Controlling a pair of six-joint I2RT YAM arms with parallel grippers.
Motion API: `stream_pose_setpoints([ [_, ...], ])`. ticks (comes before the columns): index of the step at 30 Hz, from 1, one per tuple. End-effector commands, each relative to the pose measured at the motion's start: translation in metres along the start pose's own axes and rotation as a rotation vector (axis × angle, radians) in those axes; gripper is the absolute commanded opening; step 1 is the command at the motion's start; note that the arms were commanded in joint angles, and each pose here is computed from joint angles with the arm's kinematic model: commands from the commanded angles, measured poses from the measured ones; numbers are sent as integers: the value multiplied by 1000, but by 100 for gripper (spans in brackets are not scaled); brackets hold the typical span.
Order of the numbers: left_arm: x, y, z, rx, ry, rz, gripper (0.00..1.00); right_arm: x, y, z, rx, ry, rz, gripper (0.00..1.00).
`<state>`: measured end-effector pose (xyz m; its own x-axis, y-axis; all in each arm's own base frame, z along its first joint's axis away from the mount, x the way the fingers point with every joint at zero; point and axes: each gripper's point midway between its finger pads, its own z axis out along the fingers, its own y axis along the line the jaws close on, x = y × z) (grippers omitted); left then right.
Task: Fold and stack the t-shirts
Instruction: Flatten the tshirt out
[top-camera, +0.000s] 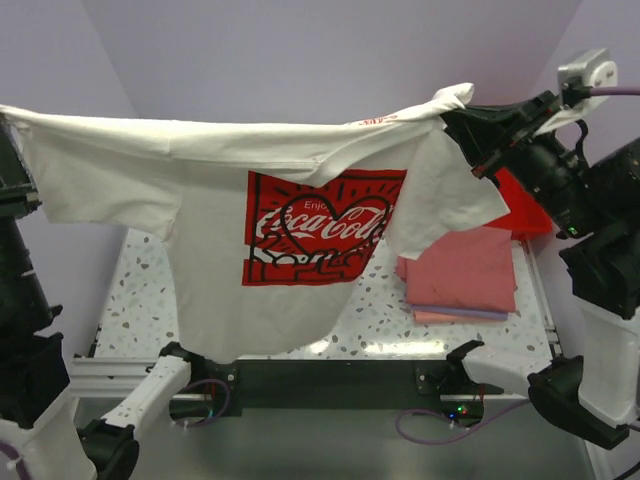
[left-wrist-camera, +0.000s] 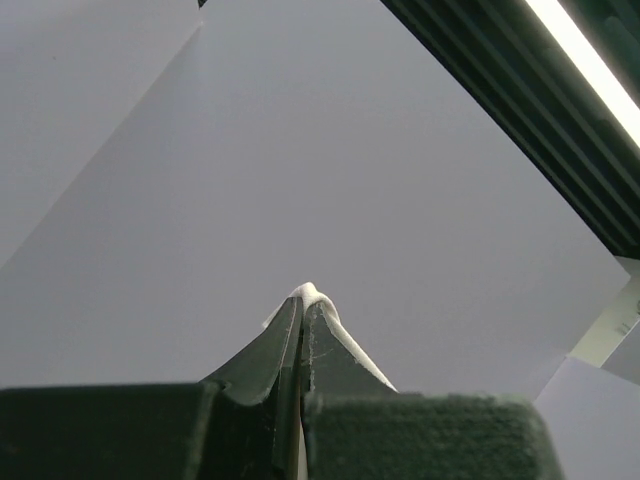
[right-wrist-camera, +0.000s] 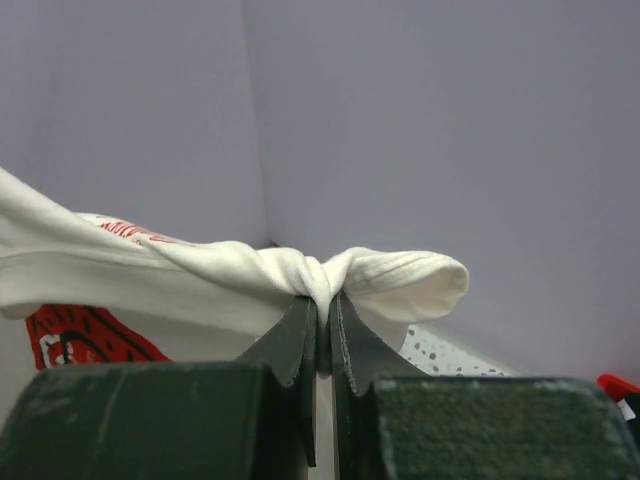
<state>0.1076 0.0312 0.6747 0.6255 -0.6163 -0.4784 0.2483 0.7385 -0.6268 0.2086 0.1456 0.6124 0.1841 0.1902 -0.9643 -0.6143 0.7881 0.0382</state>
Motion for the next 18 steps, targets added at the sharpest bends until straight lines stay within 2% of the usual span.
stream_pose_setpoints([
  [1,66,13,51,-47,96,52,0,34,-19,51,41,66,-18,0],
  [4,122,46,84,-165,174,129,0,60,-38,93,87,109,-41,0],
  [5,154,61,99,-200,220,181,0,68,-43,105,97,123,-51,0],
  [7,179,72,113,-221,255,219,0,67,-59,124,150,103,-63,0],
  [8,207,85,126,-234,290,275,0,91,-69,148,160,141,-63,0],
  [10,215,85,144,-213,290,302,0,81,-88,168,190,84,-66,0],
  [11,239,99,155,-227,331,331,0,101,-99,188,192,107,-59,0],
  [12,242,103,164,-227,334,336,0,79,-105,194,192,45,-44,0],
  [13,220,91,180,-185,293,321,0,74,-107,200,178,24,-40,0],
  [14,235,105,191,-195,326,319,0,68,-107,206,161,1,-43,0],
  [15,214,90,201,-149,282,296,0,62,-106,214,139,-32,-57,0],
  [18,191,93,221,-78,246,263,0,30,-96,214,97,-152,-79,0],
])
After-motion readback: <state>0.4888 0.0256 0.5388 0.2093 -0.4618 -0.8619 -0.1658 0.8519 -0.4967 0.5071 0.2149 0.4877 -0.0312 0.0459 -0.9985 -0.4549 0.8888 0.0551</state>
